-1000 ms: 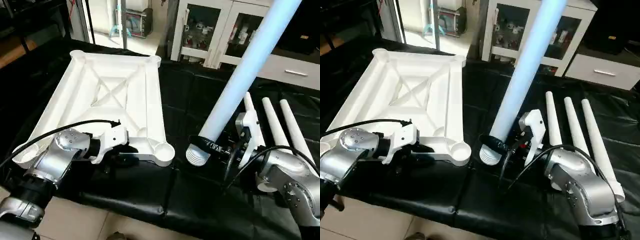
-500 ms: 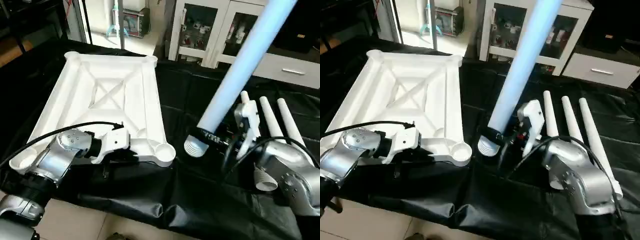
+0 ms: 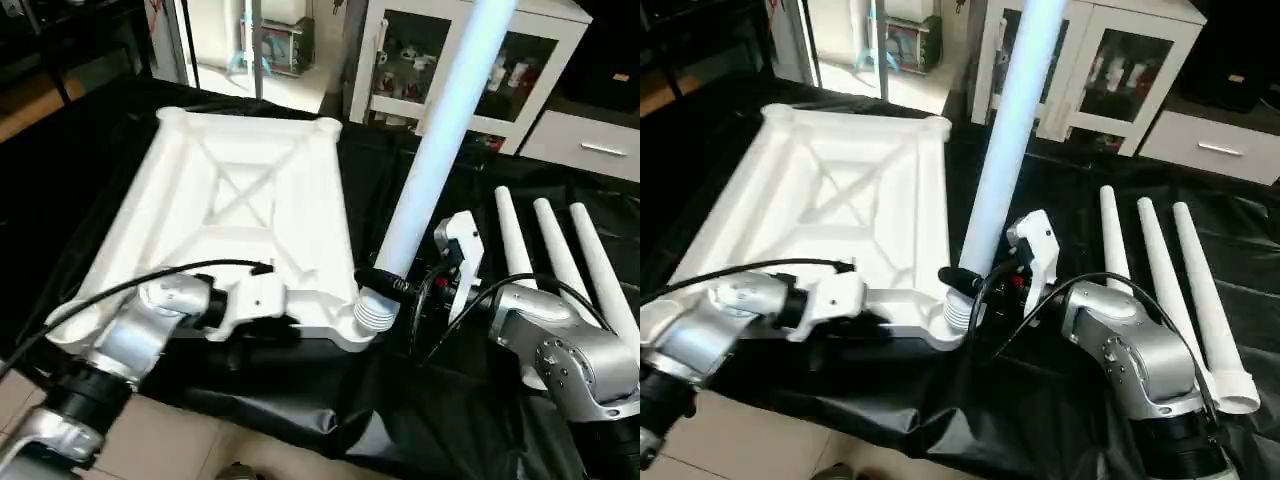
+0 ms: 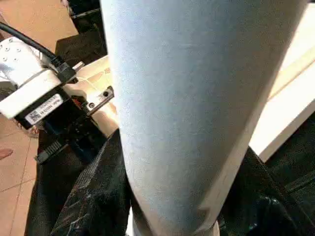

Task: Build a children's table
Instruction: Insert table leg to table base

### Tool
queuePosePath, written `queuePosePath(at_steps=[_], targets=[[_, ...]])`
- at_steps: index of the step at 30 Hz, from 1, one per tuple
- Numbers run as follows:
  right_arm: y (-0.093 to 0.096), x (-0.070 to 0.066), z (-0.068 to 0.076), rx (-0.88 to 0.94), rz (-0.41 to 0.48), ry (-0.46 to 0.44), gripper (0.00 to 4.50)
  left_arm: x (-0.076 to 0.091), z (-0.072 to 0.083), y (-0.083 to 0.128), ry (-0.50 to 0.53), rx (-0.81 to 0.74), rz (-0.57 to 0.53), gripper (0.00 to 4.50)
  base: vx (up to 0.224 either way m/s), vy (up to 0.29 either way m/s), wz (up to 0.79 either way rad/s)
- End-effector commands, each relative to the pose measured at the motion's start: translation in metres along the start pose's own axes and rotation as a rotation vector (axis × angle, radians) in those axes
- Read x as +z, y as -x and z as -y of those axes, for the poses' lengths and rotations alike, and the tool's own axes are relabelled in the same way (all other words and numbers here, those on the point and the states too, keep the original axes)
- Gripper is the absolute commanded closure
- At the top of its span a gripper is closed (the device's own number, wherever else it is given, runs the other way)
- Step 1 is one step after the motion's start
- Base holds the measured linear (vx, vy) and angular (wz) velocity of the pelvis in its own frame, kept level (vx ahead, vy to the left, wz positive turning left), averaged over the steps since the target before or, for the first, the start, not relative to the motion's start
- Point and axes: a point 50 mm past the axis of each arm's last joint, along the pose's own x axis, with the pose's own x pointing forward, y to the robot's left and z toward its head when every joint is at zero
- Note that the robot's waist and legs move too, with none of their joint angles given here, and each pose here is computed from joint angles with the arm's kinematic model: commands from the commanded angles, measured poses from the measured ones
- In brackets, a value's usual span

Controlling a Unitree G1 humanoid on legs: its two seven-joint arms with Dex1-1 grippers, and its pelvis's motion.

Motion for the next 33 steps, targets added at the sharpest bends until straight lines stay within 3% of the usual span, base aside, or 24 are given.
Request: queuePosePath(at_steps=[1, 8, 17, 33], targets=[[0.002, 0.008, 0.001, -0.011, 0.013, 0.020, 2.62, 0.013, 0.000, -0.007, 0.028, 0.022, 0.108, 3.87, 0.000, 0.000, 0.00], [0.005, 0.010, 0.001, -0.012, 0.020, 0.025, 2.62, 0.008, -0.003, 0.004, 0.009, 0.040, 0.071, 3.19, 0.000, 0.000, 0.00], [0.008, 0.011, 0.004, -0.026, 0.026, 0.030, 2.62, -0.001, 0.000, 0.009, 0.019, 0.009, 0.003, 3.19, 0.000, 0.000, 0.00], [0.004, 0.010, 0.004, -0.035, 0.035, 0.027, 2.62, -0.008, 0.003, -0.004, 0.014, -0.001, -0.057, 3.19, 0.000, 0.000, 0.00]])
